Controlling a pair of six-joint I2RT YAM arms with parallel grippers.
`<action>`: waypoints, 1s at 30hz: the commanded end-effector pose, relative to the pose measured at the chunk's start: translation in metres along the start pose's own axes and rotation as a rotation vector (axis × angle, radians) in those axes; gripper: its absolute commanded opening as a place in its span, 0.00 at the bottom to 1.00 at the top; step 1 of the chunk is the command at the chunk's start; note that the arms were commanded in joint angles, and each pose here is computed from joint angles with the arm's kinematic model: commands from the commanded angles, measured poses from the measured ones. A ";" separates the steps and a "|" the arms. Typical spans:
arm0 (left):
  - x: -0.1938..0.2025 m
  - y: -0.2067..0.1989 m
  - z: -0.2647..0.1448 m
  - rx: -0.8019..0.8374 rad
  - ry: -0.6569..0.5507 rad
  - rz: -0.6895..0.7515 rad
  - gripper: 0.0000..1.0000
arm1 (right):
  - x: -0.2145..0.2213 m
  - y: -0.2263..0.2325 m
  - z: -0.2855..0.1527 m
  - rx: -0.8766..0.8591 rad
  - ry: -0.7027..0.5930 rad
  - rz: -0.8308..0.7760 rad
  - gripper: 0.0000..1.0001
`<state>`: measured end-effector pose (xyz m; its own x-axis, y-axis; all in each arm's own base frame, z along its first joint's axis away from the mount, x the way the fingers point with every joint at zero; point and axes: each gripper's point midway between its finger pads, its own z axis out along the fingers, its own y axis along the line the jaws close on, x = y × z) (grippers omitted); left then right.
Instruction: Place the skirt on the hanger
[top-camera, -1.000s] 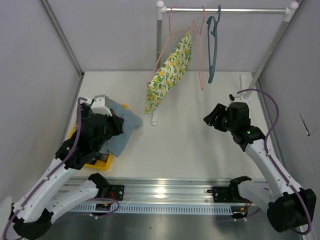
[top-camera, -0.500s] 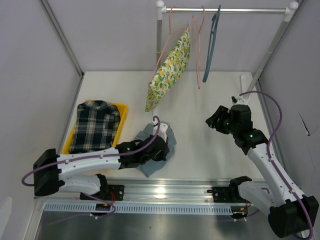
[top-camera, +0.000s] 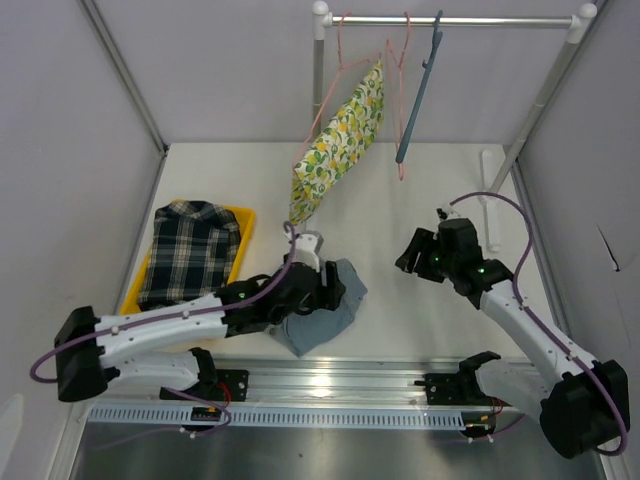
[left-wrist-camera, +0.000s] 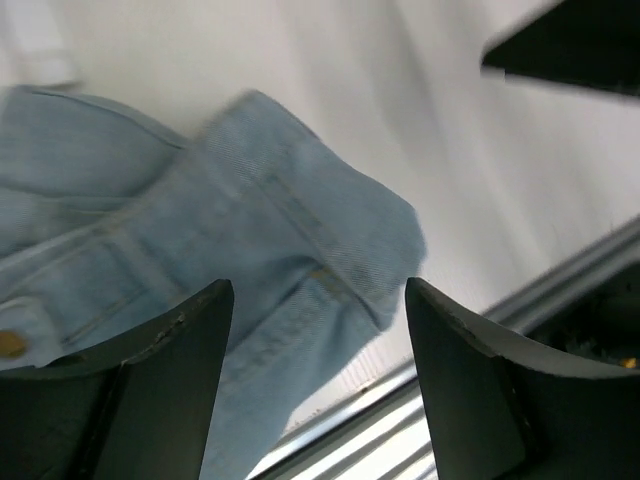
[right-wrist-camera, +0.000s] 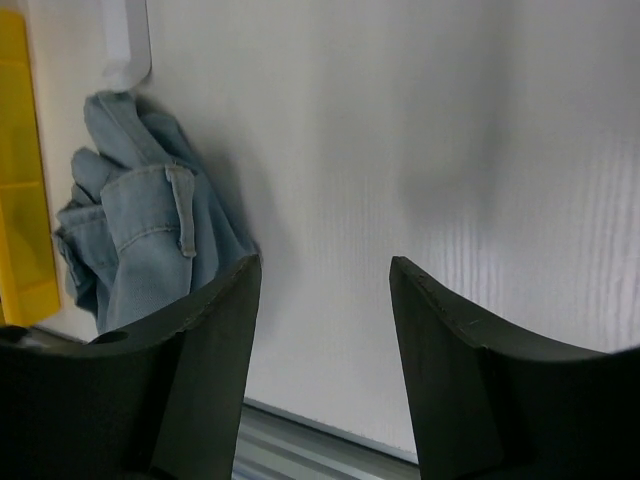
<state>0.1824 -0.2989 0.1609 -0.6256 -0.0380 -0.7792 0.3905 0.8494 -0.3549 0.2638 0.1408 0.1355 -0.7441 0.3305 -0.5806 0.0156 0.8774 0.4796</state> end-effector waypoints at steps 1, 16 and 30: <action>-0.023 0.063 -0.023 -0.231 -0.092 -0.110 0.75 | -0.007 0.040 0.005 -0.079 -0.020 -0.106 0.61; 0.009 0.155 -0.021 -0.380 -0.050 -0.388 0.79 | 0.027 0.141 0.093 -0.248 0.182 -0.333 0.72; 0.019 0.164 0.015 -0.369 0.040 -0.376 0.79 | 0.035 0.119 0.042 -0.201 0.125 -0.337 0.04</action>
<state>0.2350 -0.1576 0.0801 -0.7007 -0.3775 -0.6053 -0.1672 0.9118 -0.3751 0.2700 0.2836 0.1123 -0.8159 -0.0521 -0.5759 -0.3475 0.8402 0.4163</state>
